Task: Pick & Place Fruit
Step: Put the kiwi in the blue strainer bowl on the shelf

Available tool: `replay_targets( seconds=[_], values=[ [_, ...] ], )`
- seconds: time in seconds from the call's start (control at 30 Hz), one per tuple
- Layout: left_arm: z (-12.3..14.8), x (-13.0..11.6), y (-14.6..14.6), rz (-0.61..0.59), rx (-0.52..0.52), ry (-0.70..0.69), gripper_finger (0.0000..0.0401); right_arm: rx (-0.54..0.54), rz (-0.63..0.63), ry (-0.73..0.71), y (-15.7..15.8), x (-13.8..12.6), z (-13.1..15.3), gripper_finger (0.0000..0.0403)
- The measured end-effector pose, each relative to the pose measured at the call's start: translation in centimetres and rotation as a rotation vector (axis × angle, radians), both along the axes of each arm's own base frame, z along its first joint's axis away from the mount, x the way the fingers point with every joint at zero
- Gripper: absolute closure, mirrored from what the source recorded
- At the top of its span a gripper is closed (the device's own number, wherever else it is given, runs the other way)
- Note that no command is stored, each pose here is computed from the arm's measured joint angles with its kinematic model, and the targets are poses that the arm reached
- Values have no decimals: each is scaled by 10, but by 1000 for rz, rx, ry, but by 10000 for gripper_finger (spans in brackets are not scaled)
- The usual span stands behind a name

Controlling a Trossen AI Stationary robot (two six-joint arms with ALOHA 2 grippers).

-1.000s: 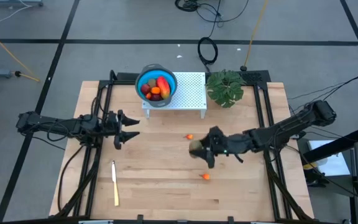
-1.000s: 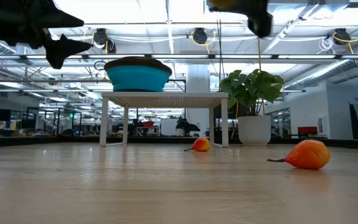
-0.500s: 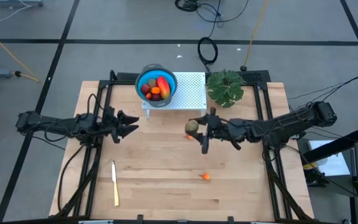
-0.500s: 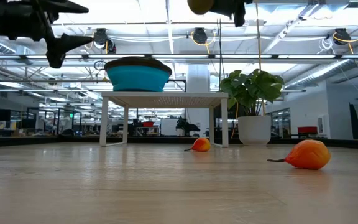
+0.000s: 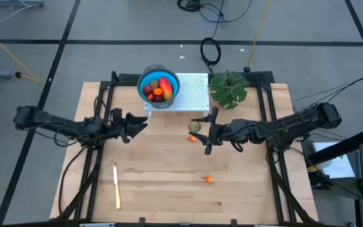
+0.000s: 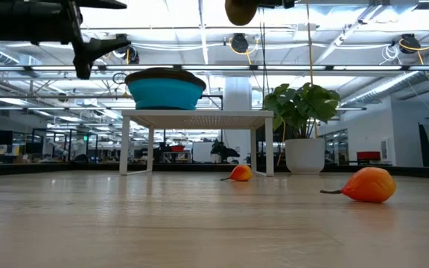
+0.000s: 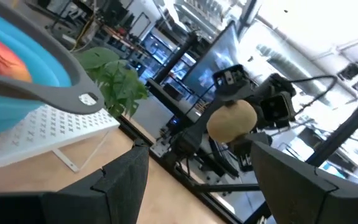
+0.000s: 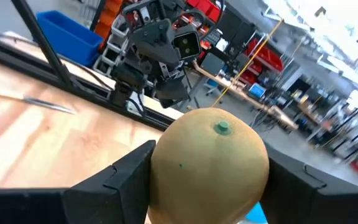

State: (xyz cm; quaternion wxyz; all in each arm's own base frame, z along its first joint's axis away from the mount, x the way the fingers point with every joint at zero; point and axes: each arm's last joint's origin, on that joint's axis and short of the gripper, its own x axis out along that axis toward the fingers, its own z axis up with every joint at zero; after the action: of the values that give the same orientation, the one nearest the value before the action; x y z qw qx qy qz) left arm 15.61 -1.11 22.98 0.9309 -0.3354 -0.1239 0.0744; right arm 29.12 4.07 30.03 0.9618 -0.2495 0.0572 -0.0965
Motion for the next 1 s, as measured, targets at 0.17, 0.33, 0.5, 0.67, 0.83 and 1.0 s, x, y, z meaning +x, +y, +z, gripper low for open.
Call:
replay_targets(
  seconds=[0.17,0.33,0.5,0.67,0.83,1.0],
  values=[
    [9,19,-8,5,-3,31,119,-71,7,-13,0,0,3,174],
    [28,43,-18,-3,107,60,119,44,3,-66,0,0,6,171],
    [47,69,-28,7,285,90,119,295,50,-127,0,1,8,173],
    [57,93,-39,12,429,122,119,565,75,-196,-7,2,10,173],
    [57,114,-47,9,513,160,119,831,92,-238,-13,3,11,175],
    [52,132,-50,38,553,209,119,1051,85,-272,-19,4,11,175]
  ],
)
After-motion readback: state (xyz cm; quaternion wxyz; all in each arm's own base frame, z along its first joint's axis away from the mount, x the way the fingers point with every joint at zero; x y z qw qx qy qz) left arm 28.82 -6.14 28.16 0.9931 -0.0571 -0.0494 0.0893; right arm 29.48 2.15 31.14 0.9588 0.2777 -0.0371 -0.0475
